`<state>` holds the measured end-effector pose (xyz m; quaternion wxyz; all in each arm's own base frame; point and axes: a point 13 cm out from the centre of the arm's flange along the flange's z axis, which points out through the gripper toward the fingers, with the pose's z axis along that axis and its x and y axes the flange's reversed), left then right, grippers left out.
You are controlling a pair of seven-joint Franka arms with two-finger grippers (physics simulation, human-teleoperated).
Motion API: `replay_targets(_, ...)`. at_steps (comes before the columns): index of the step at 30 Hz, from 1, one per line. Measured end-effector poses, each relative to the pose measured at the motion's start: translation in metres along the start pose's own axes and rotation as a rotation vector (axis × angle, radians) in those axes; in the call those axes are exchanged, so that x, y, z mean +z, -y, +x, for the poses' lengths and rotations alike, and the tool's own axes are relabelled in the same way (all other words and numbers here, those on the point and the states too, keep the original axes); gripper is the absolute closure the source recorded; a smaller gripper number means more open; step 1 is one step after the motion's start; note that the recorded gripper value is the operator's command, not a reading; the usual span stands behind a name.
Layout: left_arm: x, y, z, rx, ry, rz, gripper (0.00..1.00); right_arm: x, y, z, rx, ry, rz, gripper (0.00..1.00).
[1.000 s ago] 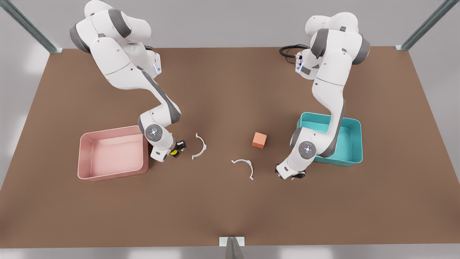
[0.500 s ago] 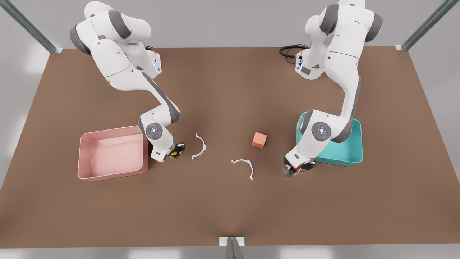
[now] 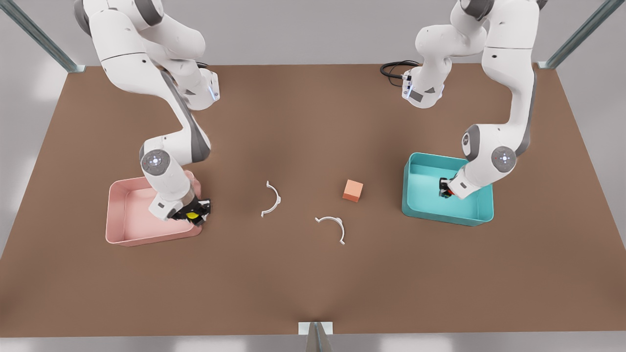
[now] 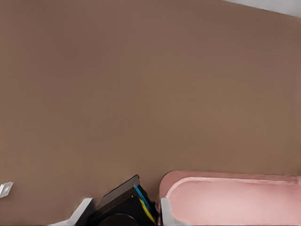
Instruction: Place the red button in the blue storage box with the left arm, and place the yellow button in the pink storage box with the right arm
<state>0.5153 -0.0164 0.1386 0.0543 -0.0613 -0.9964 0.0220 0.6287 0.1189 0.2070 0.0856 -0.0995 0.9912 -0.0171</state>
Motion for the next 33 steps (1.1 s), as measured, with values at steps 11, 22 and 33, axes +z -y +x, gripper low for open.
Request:
replay_targets(11,-0.146,0.055,-0.136,0.121,0.270,0.044,0.00,0.059,0.126,0.095,0.090,-0.184,0.005,0.42)
replay_targets(22,-0.375,0.026,-0.079,0.007,0.249,-0.036,0.00,-0.013,0.146,-0.004,0.034,-0.005,0.027,0.00)
replay_targets(33,-0.358,0.024,-0.047,-0.072,0.106,-0.036,0.00,-0.272,0.109,-0.044,0.125,-0.021,0.069,0.00)
